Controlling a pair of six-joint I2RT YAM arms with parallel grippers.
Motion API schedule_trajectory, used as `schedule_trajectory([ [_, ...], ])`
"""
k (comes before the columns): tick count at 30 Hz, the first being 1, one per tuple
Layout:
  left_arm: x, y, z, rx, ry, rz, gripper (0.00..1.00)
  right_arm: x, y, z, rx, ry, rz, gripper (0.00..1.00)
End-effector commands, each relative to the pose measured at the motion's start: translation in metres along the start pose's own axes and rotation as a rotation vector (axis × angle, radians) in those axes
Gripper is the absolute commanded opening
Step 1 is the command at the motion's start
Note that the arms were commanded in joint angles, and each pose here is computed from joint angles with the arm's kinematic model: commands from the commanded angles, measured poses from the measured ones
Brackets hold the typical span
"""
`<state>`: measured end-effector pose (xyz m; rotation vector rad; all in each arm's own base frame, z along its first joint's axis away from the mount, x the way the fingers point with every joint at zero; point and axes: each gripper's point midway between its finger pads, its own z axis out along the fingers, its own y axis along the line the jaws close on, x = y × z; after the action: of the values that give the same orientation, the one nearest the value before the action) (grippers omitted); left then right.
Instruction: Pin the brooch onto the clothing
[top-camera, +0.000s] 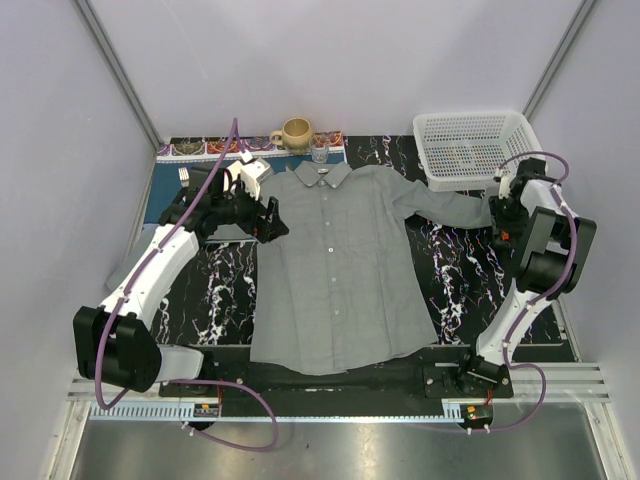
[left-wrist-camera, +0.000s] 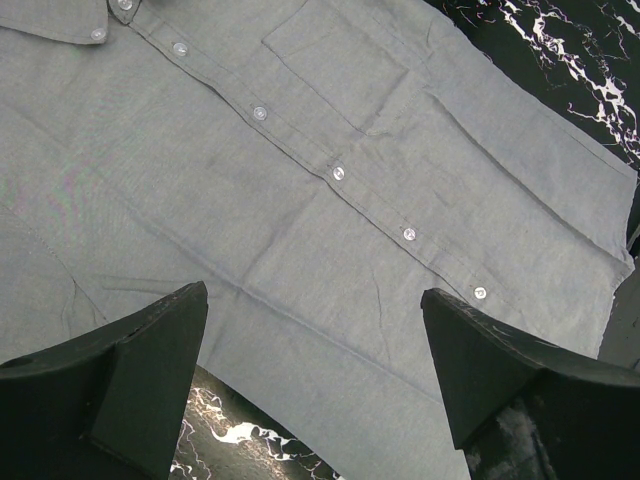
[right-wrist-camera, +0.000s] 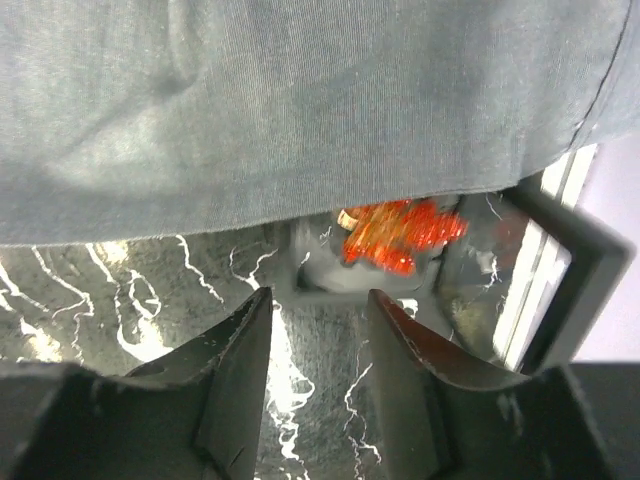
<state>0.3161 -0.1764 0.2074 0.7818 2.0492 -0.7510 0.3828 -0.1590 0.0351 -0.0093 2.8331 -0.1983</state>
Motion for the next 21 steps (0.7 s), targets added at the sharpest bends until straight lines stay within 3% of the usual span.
schedule_trajectory([
  [1,-0.027,-0.003,-0.002,0.017,-0.066,0.052,0.91,-0.030,-0.009,-0.049,0.022,-0.123,0.005,0.44],
  [7,-0.025,-0.001,0.000,0.016,-0.060,0.049,0.92,-0.036,-0.002,-0.065,-0.021,-0.152,0.011,0.47],
  [21,-0.025,-0.002,0.002,0.026,-0.059,0.041,0.92,-0.035,0.000,-0.034,-0.045,-0.104,-0.009,0.46],
])
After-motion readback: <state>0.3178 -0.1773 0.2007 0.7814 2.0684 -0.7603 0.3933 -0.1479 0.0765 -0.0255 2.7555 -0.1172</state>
